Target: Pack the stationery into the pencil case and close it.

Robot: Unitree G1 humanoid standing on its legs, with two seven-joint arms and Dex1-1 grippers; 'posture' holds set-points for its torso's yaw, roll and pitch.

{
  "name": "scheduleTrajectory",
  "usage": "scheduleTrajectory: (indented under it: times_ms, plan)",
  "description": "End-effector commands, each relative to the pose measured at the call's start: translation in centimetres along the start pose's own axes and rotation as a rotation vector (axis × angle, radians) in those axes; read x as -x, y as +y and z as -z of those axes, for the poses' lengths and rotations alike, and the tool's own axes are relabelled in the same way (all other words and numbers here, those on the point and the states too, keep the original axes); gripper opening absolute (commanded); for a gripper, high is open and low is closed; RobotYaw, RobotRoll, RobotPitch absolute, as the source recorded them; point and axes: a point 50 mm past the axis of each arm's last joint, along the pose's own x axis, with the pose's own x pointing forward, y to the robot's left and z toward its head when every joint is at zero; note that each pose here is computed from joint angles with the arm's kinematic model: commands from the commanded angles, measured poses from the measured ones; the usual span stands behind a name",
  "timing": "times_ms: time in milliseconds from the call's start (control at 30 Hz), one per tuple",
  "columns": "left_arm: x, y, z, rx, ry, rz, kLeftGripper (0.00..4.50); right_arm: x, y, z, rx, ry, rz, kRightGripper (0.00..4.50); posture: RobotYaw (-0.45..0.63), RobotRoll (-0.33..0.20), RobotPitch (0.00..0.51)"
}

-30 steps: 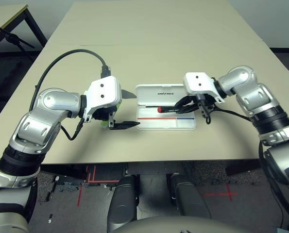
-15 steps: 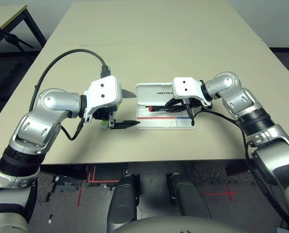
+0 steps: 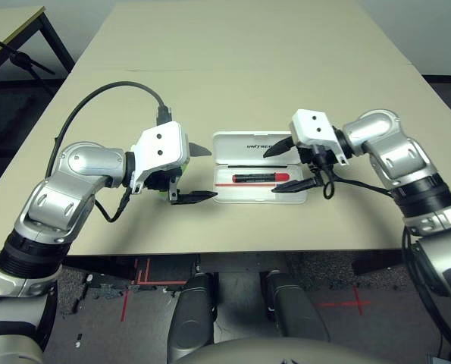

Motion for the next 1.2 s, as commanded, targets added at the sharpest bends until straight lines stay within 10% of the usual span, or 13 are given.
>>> scheduleTrajectory:
  times_ms: [33, 400, 1200]
  plan:
    - [0.3, -0.2, 0.3, 0.008, 0.017, -0.011, 4.50, 2.7, 1.1, 0.3, -0.121, -0.067, 0.041, 4.46, 0.00, 0.000, 0.144]
    - [0.7, -0.3, 0.9, 0.040, 0.037, -0.029, 4.50, 8.6, 4.4, 2.3, -0.298, -0.045, 0.222, 4.46, -0.04, 0.000, 0.150]
    - [0.0, 1.9, 4.7, 0.658, 0.450, -0.438, 4.50, 7.4, 4.5, 2.5, -0.271, 0.024, 0.225, 4.46, -0.05, 0.000, 0.154]
